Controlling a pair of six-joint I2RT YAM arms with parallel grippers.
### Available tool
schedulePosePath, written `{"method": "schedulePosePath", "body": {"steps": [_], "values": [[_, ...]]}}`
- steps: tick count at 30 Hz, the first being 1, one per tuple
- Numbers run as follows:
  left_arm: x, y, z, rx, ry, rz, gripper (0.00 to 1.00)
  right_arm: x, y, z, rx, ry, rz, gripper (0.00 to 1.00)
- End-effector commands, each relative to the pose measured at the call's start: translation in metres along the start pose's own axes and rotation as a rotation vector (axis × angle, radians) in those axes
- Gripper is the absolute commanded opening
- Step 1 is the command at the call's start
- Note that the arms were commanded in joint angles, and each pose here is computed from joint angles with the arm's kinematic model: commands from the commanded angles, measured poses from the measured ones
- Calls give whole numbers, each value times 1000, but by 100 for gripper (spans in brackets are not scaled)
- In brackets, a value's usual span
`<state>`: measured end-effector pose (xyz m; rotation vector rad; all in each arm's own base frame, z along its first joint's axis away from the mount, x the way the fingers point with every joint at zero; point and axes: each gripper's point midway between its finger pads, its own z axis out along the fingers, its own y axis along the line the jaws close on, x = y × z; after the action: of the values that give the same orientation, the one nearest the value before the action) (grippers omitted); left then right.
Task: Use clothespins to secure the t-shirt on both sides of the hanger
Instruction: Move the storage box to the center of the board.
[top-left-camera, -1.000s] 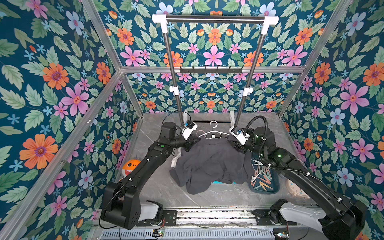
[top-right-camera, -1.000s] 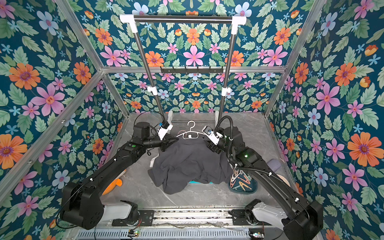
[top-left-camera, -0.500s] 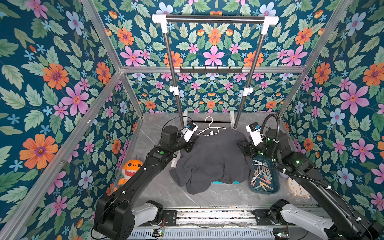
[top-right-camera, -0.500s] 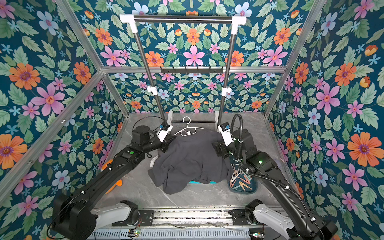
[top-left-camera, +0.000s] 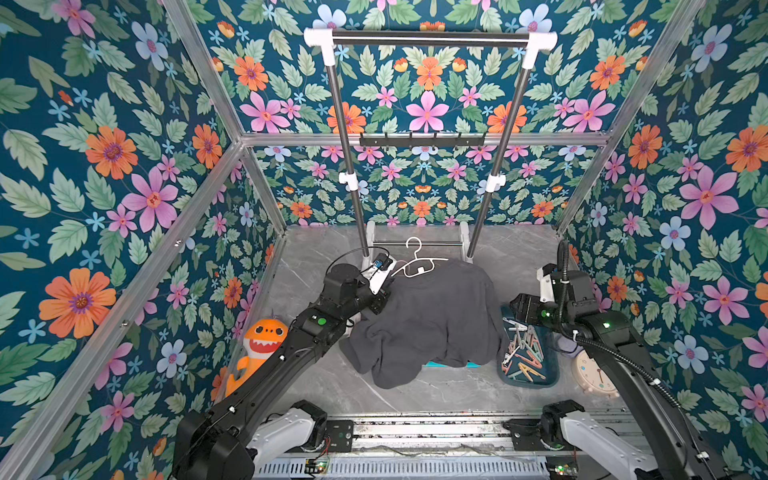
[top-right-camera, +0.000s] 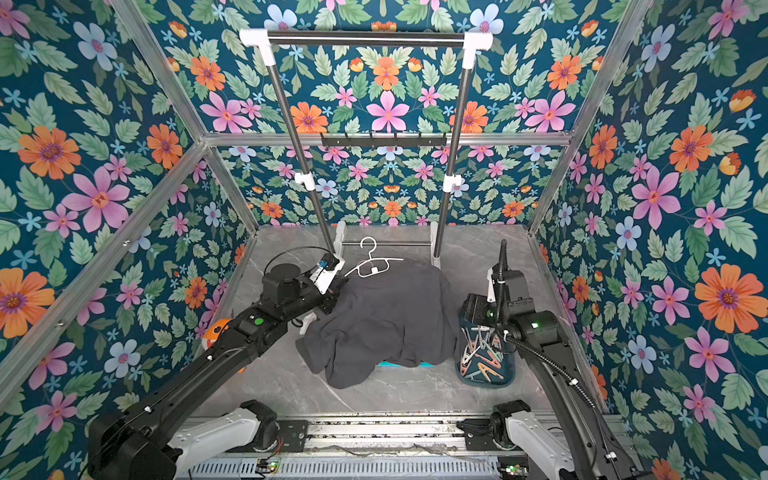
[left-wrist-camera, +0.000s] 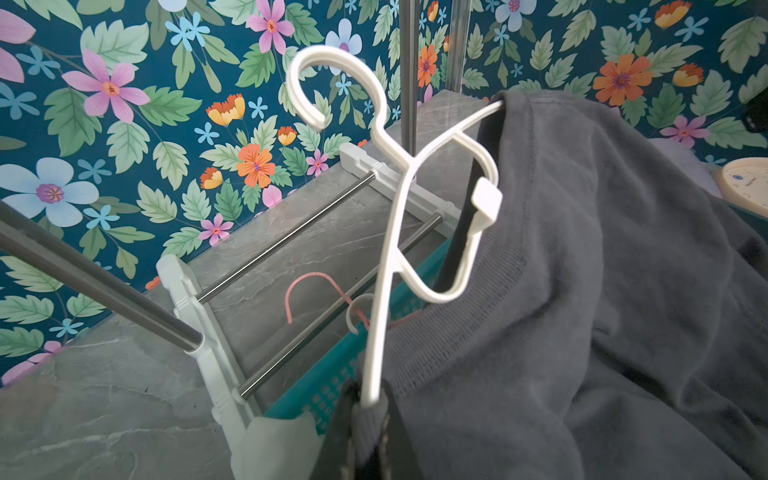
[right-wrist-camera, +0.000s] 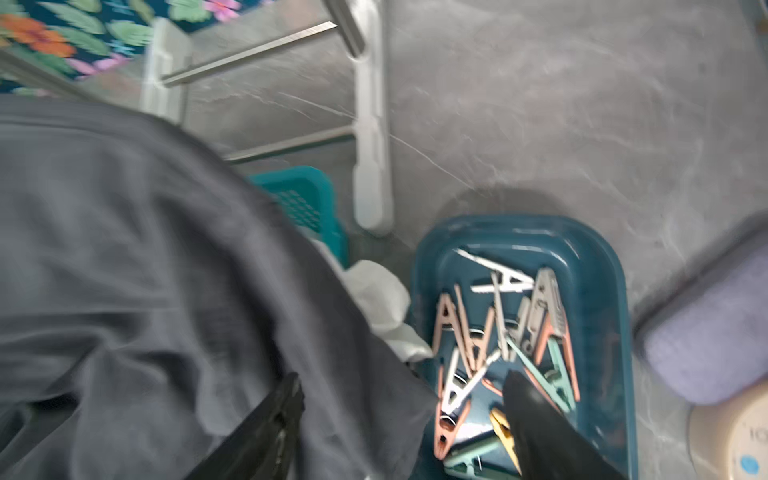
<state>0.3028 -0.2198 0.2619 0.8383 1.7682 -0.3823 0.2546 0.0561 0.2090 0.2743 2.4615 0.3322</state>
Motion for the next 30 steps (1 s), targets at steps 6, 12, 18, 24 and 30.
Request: {"method": "schedulePosePath", "body": {"steps": [6, 12, 18, 24, 30], "values": [[-17, 7, -10, -84, 30, 69, 0, 35, -33, 27, 81, 152, 152, 78], [-27, 12, -22, -115, 51, 102, 0, 50, -39, 44, 93, 211, 181, 75], [-28, 5, -30, -98, 44, 129, 0, 53, -51, 53, 160, 213, 196, 71], [-23, -7, -22, -67, 45, 140, 0, 45, -67, 70, 249, 182, 199, 62], [-21, -14, -15, -52, 59, 145, 0, 44, -75, 89, 300, 217, 191, 52]]}}
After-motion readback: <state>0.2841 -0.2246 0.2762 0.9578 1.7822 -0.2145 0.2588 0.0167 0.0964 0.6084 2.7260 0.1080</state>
